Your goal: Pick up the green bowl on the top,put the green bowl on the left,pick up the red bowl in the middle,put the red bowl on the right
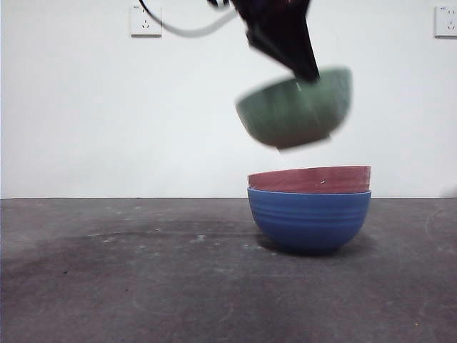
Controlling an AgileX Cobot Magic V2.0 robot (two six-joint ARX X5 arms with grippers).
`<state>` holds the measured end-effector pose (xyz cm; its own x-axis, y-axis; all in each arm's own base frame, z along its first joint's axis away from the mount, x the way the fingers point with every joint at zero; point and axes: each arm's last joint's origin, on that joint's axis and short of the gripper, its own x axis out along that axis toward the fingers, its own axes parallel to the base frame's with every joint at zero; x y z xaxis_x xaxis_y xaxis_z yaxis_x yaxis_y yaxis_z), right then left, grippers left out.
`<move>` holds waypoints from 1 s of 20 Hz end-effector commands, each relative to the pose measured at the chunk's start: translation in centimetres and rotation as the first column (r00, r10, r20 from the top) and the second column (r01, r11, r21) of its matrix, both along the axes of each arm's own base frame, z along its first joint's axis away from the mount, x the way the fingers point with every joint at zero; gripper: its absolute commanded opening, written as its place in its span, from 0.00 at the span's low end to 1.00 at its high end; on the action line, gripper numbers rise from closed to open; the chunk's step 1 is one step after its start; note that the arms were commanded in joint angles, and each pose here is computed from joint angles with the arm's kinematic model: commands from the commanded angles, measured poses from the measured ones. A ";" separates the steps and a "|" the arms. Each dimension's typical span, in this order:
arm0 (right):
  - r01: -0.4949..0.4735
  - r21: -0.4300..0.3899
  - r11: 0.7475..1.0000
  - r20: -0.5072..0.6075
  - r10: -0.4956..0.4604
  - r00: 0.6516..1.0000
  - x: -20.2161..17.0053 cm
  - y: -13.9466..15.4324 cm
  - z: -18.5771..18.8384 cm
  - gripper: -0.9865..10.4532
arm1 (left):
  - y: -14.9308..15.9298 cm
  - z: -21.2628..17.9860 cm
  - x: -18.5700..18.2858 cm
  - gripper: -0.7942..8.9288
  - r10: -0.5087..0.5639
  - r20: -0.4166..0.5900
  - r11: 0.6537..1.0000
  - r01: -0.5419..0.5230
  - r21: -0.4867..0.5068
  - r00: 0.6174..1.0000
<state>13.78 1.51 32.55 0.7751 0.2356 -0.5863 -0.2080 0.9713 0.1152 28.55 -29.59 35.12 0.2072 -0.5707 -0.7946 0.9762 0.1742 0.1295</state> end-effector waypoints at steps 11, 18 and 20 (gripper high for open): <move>0.023 -0.022 0.999 0.017 -0.023 1.000 0.0 -0.1 0.2 0.28 | 13.5 3.4 -0.7 0.07 0.598 -0.074 0.799 -0.586 0.131 0.798; 0.023 -0.017 1.000 0.010 -0.023 1.000 0.5 0.0 0.1 0.28 | 13.6 -6.5 -0.1 0.07 0.648 -0.109 0.761 -0.632 0.148 0.754; 0.022 -0.017 1.000 0.004 -0.022 1.000 0.8 0.0 0.0 0.28 | 12.8 -8.8 -0.3 0.07 0.650 -0.120 0.760 -0.639 0.118 0.750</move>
